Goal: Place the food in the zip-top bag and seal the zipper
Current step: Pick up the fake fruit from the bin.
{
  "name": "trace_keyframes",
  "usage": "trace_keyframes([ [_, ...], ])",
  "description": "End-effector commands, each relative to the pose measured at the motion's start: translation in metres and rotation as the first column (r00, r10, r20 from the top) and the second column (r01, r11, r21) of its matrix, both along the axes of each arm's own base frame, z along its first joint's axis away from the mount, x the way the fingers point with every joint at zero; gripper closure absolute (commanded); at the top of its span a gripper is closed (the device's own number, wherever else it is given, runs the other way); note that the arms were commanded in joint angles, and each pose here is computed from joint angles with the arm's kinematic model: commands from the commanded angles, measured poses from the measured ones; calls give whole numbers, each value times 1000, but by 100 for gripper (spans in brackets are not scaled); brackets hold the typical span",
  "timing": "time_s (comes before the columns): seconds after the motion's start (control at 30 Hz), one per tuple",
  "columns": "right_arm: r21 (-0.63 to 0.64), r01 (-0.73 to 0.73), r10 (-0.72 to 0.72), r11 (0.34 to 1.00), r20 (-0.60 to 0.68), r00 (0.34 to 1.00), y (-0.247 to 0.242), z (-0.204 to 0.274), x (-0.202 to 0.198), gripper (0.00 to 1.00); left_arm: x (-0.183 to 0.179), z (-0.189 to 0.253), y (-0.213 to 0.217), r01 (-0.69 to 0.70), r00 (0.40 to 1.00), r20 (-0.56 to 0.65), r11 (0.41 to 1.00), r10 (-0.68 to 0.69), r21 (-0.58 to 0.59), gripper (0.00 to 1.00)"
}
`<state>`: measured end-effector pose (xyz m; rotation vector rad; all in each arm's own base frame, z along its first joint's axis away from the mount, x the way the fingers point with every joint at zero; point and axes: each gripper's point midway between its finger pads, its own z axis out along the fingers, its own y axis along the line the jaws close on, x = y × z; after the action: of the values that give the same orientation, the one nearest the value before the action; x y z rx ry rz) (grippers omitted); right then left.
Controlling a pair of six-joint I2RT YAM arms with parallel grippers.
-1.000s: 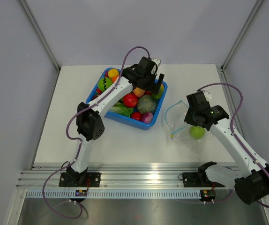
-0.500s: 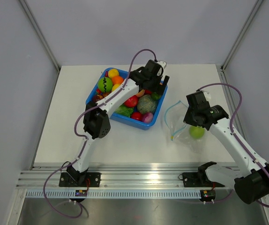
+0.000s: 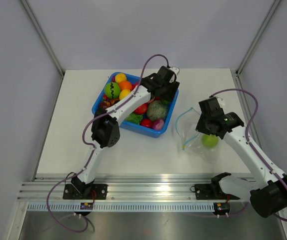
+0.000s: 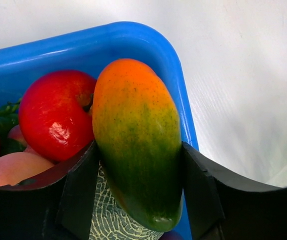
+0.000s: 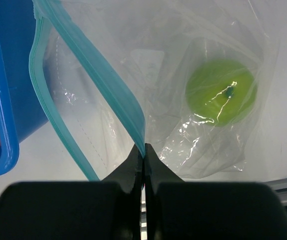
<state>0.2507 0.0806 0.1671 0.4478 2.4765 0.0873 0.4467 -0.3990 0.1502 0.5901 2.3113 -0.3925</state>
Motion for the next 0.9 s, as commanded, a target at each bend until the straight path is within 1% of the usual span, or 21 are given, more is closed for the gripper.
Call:
trace_keyframes([
  [0.0, 44, 1, -4, 999, 58, 998, 4, 19, 7, 100, 3, 58, 1, 1, 994, 105, 997, 7, -77, 62],
  [0.03, 47, 0, -3, 999, 59, 998, 5, 19, 8, 100, 0, 58, 4, 1, 995, 100, 997, 7, -76, 66],
  [0.07, 51, -1, -3, 999, 63, 998, 6, 20, 8, 100, -2, 65, 5, 3, 994, 108, 996, 6, -84, 74],
  [0.1, 54, -5, 1, 999, 63, 998, 7, 20, 9, 100, -5, 83, 7, 5, 992, 129, 994, 9, -105, 79],
  [0.17, 73, -18, 12, 997, 76, 997, 12, 24, 13, 100, -12, 95, 13, 6, 991, 137, 993, 11, -117, 87],
  [0.2, 82, -29, 22, 996, 75, 997, 15, 24, 15, 100, -20, 118, 19, 16, 987, 163, 990, 8, -142, 94],
  [0.27, 126, -69, 56, 990, 108, 993, 27, 33, 23, 100, -31, 128, 27, 31, 986, 169, 989, -6, -143, 99],
  [0.3, 135, -77, 63, 988, 106, 992, 31, 32, 27, 100, -37, 134, 30, 45, 986, 165, 987, -19, -155, 100],
  [0.33, 149, -90, 72, 985, 120, 990, 36, 35, 32, 100, -46, 154, 36, 50, 984, 179, 981, -16, -185, 100],
  [0.37, 162, -100, 82, 982, 113, 990, 41, 34, 36, 100, -55, 150, 39, 65, 989, 145, 980, -38, -188, 100],
  [0.4, 170, -105, 86, 980, 114, 990, 43, 34, 40, 100, -69, 154, 36, 114, 988, 124, 969, -89, -217, 100],
  [0.47, 192, -127, 104, 973, 126, 987, 51, 38, 45, 100, -90, 165, 37, 163, 985, 104, 951, -140, -263, 100],
  [0.5, 201, -135, 110, 970, 130, 985, 54, 38, 48, 100, -108, 152, 32, 209, 978, 42, 934, -206, -289, 100],
  [0.53, 210, -145, 116, 967, 143, 983, 57, 41, 50, 100, -117, 149, 30, 210, 976, 6, 924, -220, -320, 100],
  [0.57, 224, -159, 126, 961, 153, 980, 60, 45, 52, 100, -125, 157, 28, 230, 970, 14, 906, -241, -356, 100],
  [0.6, 227, -166, 132, 960, 157, 979, 61, 47, 51, 100, -141, 140, 25, 252, 956, -46, 891, -290, -378, 100],
  [0.63, 233, -178, 140, 956, 171, 975, 63, 50, 51, 100, -148, 140, 22, 251, 951, -65, 877, -302, -409, 100],
  [0.67, 232, -177, 138, 956, 176, 975, 63, 52, 51, 100, -154, 143, 15, 275, 944, -47, 856, -327, -437, 100],
  [0.7, 231, -180, 138, 956, 187, 973, 62, 55, 50, 100, -161, 131, 10, 280, 933, -81, 848, -351, -449, 100],
  [0.8, 219, -173, 130, 960, 197, 972, 57, 59, 45, 100, -172, 112, -7, 280, 906, -158, 836, -393, -473, 100],
  [0.87, 217, -167, 125, 962, 195, 973, 53, 59, 40, 100, -180, 103, -19, 291, 888, -186, 826, -421, -483, 100],
])
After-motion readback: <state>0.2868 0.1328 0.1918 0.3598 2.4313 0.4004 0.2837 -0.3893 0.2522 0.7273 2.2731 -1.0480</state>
